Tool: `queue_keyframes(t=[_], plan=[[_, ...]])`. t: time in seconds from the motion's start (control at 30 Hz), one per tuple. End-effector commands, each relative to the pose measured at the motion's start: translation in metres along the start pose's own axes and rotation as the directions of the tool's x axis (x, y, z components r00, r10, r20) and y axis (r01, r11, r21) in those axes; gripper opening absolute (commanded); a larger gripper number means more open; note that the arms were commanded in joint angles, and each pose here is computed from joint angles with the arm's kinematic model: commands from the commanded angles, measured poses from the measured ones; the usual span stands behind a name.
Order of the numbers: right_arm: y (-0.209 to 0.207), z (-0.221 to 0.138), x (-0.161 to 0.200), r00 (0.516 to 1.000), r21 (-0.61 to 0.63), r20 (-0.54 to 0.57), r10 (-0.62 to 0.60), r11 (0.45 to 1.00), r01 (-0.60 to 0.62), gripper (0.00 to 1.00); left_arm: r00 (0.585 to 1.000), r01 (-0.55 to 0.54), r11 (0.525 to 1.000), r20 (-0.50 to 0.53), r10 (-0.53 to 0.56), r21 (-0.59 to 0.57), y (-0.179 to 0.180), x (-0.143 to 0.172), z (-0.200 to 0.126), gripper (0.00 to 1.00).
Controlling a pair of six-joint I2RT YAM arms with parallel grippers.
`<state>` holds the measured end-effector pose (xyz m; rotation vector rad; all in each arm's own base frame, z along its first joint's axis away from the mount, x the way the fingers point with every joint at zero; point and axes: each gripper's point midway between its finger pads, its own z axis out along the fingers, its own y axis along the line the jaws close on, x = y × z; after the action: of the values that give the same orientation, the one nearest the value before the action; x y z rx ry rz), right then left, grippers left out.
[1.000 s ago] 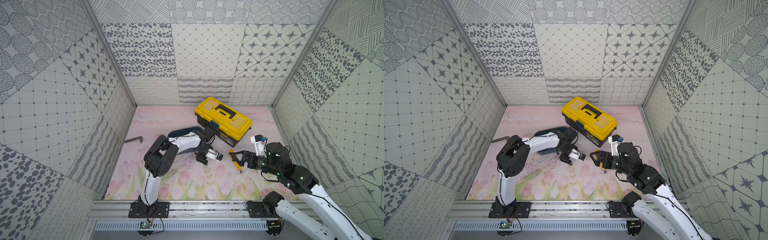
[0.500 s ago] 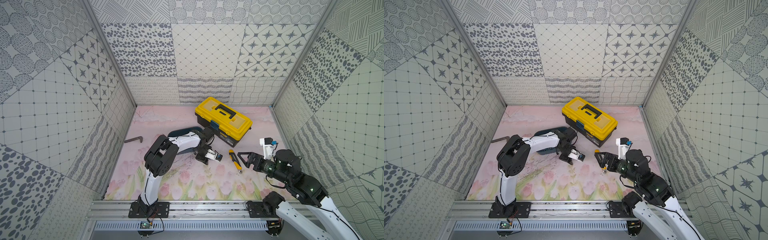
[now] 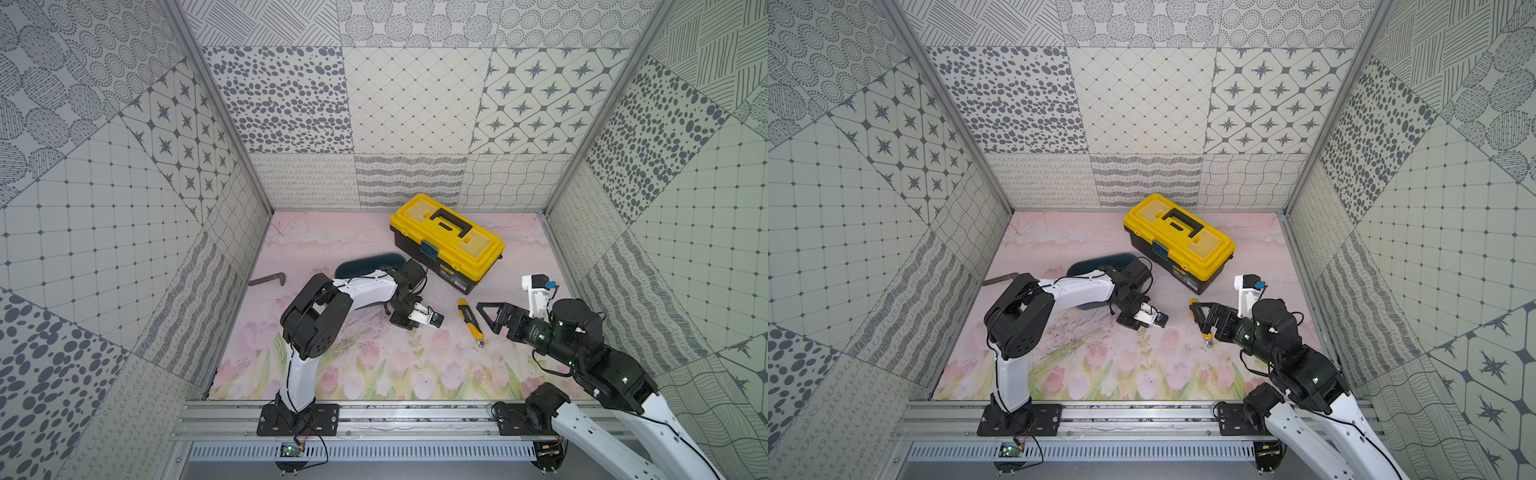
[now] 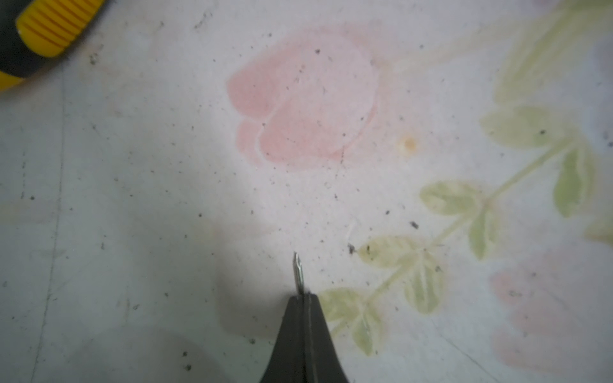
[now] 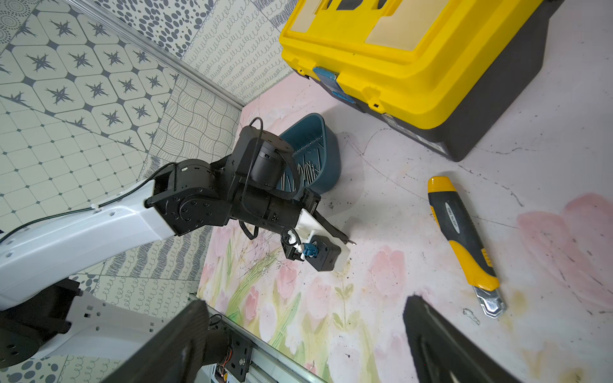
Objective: Put the nails on the desktop into the storage box
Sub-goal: Pick up the nail from the center of the board.
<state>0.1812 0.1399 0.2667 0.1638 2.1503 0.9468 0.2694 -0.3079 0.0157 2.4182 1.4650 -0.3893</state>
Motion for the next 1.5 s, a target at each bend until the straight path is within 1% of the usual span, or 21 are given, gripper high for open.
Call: queue_keyframes(t=[0.0, 0.07, 0.17, 0.23, 0.37, 0.5, 0.57, 0.6, 0.7, 0.8, 0.83, 0.9, 0.97, 1.03, 1.1, 1.13, 1.2, 1.3, 1.37, 1.47], plan=[[0.016, -0.009, -0.019, 0.997, -0.043, 0.071, -0.008, 0.999, 0.011, 0.97, 0.980, 0.091, 0.985, -0.187, -0.063, 0.145, -0.048, 0.036, 0.005, 0.00], [0.017, -0.009, -0.019, 0.998, -0.049, 0.069, 0.003, 0.999, 0.000, 0.97, 0.979, 0.126, 0.981, -0.180, -0.098, 0.148, -0.050, 0.031, -0.001, 0.00], [0.017, -0.007, -0.018, 0.998, -0.051, 0.056, 0.016, 0.999, -0.013, 0.97, 0.975, 0.177, 0.978, -0.154, -0.159, 0.112, -0.043, 0.021, -0.017, 0.00], [0.019, -0.005, -0.017, 0.999, -0.051, 0.043, 0.009, 0.999, -0.007, 0.97, 0.972, 0.219, 0.973, -0.105, -0.211, 0.069, -0.034, 0.011, -0.031, 0.00], [0.022, -0.002, -0.018, 0.999, -0.052, 0.031, -0.009, 0.999, 0.010, 0.97, 0.947, 0.320, 0.947, 0.012, -0.320, -0.007, -0.016, -0.006, -0.064, 0.00], [0.027, 0.005, -0.019, 1.000, -0.063, 0.019, -0.024, 0.998, 0.025, 0.97, 0.905, 0.418, 0.906, 0.121, -0.408, -0.072, -0.003, -0.018, -0.096, 0.00], [0.028, 0.011, -0.016, 1.000, -0.069, -0.003, -0.028, 0.997, 0.028, 0.97, 0.868, 0.485, 0.868, 0.173, -0.465, -0.102, 0.004, -0.020, -0.113, 0.00], [0.029, 0.015, -0.014, 0.999, -0.074, -0.016, -0.035, 0.997, 0.034, 0.97, 0.841, 0.529, 0.841, 0.204, -0.501, -0.111, 0.007, -0.021, -0.123, 0.00], [0.034, 0.026, -0.009, 0.996, -0.091, -0.045, -0.073, 0.993, 0.069, 0.97, 0.736, 0.662, 0.739, 0.294, -0.610, -0.123, 0.017, -0.023, -0.148, 0.00], [0.044, 0.037, -0.006, 0.987, -0.102, -0.078, -0.139, 0.986, 0.131, 0.97, 0.635, 0.753, 0.647, 0.393, -0.665, -0.121, 0.018, -0.030, -0.172, 0.00], [0.048, 0.040, -0.005, 0.983, -0.106, -0.090, -0.158, 0.983, 0.148, 0.97, 0.586, 0.790, 0.601, 0.437, -0.683, -0.119, 0.020, -0.031, -0.182, 0.00], [0.056, 0.047, -0.004, 0.979, -0.127, -0.115, -0.169, 0.980, 0.154, 0.97, 0.485, 0.849, 0.523, 0.513, -0.709, -0.079, 0.020, -0.034, -0.201, 0.00], [0.064, 0.054, -0.006, 0.980, -0.147, -0.122, -0.159, 0.979, 0.140, 0.97, 0.378, 0.900, 0.433, 0.575, -0.726, -0.044, 0.019, -0.033, -0.216, 0.00], [0.073, 0.061, -0.009, 0.983, -0.180, -0.119, -0.143, 0.976, 0.120, 0.97, 0.260, 0.943, 0.332, 0.623, -0.738, -0.001, 0.016, -0.029, -0.229, 0.00], [0.084, 0.070, -0.009, 0.982, -0.223, -0.131, -0.137, 0.969, 0.105, 0.97, 0.170, 0.966, 0.258, 0.674, -0.719, 0.032, 0.013, -0.027, -0.243, 0.00], [0.090, 0.077, -0.007, 0.979, -0.244, -0.149, -0.139, 0.965, 0.100, 0.97, 0.110, 0.979, 0.200, 0.696, -0.710, 0.049, 0.011, -0.023, -0.250, 0.00], [0.101, 0.086, -0.002, 0.972, -0.272, -0.184, -0.149, 0.958, 0.095, 0.97, 0.041, 0.985, 0.150, 0.724, -0.689, 0.087, 0.004, -0.024, -0.260, 0.00], [0.120, 0.099, 0.007, 0.953, -0.330, -0.249, -0.173, 0.940, 0.084, 0.97, -0.079, 0.987, 0.054, 0.756, -0.649, 0.149, -0.003, -0.019, -0.272, 0.00], [0.134, 0.105, 0.012, 0.941, -0.376, -0.280, -0.188, 0.924, 0.073, 0.97, -0.155, 0.982, -0.006, 0.786, -0.598, 0.188, -0.008, -0.014, -0.282, 0.00], [0.148, 0.117, 0.020, 0.930, -0.416, -0.319, -0.181, 0.909, 0.035, 0.97, -0.285, 0.958, -0.123, 0.822, -0.494, 0.258, -0.017, 0.001, -0.296, 0.00]])
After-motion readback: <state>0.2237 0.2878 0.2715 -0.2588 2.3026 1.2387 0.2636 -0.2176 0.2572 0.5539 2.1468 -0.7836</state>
